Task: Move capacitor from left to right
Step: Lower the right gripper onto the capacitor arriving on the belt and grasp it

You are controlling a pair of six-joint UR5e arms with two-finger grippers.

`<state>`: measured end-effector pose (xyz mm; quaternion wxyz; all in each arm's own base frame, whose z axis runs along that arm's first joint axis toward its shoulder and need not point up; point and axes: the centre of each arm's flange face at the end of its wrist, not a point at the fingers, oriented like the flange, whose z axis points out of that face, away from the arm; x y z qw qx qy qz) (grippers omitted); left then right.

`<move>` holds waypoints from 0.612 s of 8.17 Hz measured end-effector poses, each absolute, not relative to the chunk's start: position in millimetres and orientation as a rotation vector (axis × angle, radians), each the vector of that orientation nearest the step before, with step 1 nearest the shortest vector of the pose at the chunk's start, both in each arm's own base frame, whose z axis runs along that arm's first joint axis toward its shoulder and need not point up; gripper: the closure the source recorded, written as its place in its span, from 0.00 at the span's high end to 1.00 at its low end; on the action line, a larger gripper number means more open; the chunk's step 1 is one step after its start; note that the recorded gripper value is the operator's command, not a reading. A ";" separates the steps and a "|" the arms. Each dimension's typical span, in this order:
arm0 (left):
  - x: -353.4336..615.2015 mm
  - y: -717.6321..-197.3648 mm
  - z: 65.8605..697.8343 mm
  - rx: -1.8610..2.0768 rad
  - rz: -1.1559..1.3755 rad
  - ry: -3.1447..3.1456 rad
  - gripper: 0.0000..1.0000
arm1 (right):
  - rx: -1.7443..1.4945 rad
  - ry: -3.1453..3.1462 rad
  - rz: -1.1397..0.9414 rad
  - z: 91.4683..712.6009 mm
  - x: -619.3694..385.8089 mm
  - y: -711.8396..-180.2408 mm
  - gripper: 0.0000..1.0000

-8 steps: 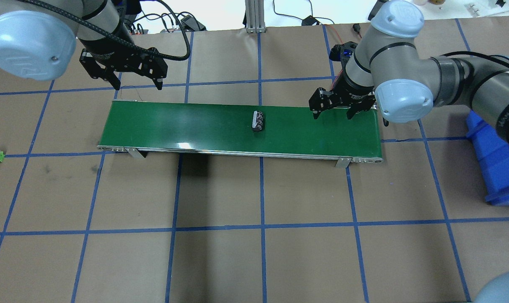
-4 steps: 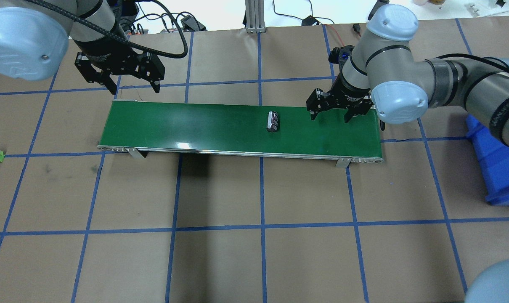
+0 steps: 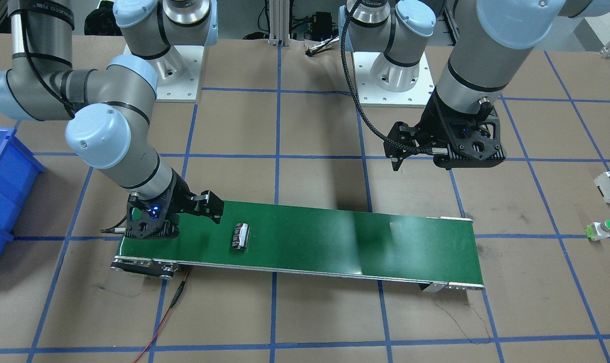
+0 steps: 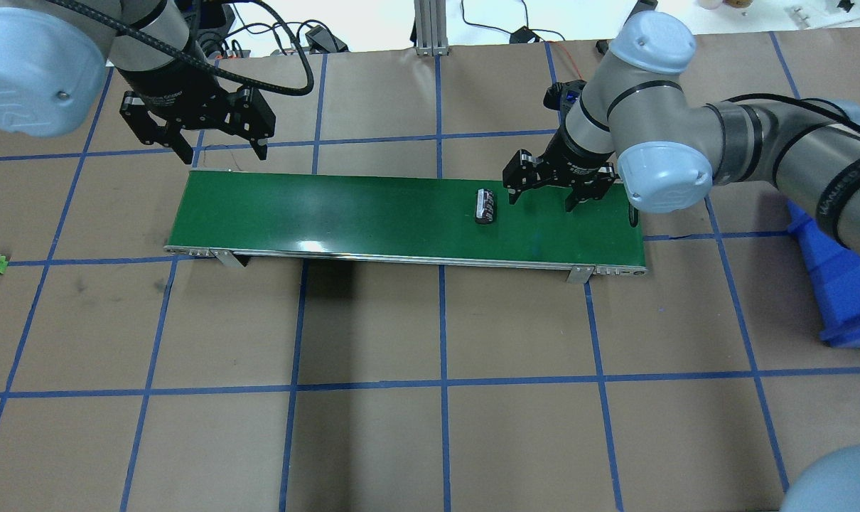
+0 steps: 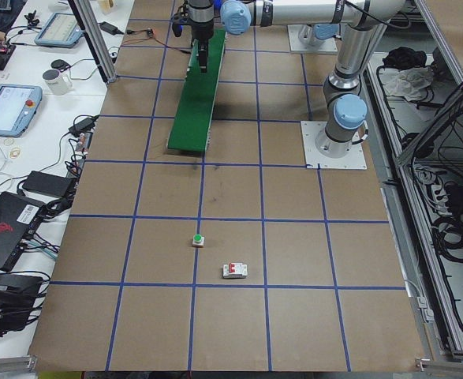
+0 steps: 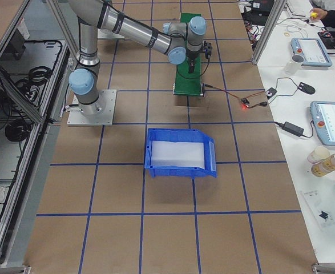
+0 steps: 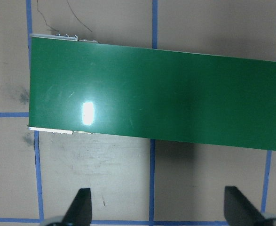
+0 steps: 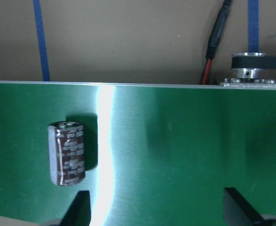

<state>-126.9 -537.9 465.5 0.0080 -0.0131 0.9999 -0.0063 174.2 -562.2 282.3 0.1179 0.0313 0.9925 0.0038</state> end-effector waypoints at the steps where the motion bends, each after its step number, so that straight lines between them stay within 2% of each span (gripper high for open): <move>1: -126.9 -537.4 465.9 -0.043 -0.020 3.125 1.00 | 0.115 2.896 0.023 280.4 184.7 -559.8 1.00; 3: -126.9 -537.0 466.5 -0.044 -0.022 3.125 1.00 | 0.134 2.896 0.020 272.6 196.1 -560.8 0.96; 4: -126.8 -536.4 467.8 -0.045 -0.026 3.125 1.00 | 0.137 2.899 0.021 268.2 197.5 -562.5 0.78; 5: -126.4 -536.2 468.6 -0.046 -0.029 3.124 1.00 | 0.136 2.905 0.023 264.1 197.5 -564.1 0.51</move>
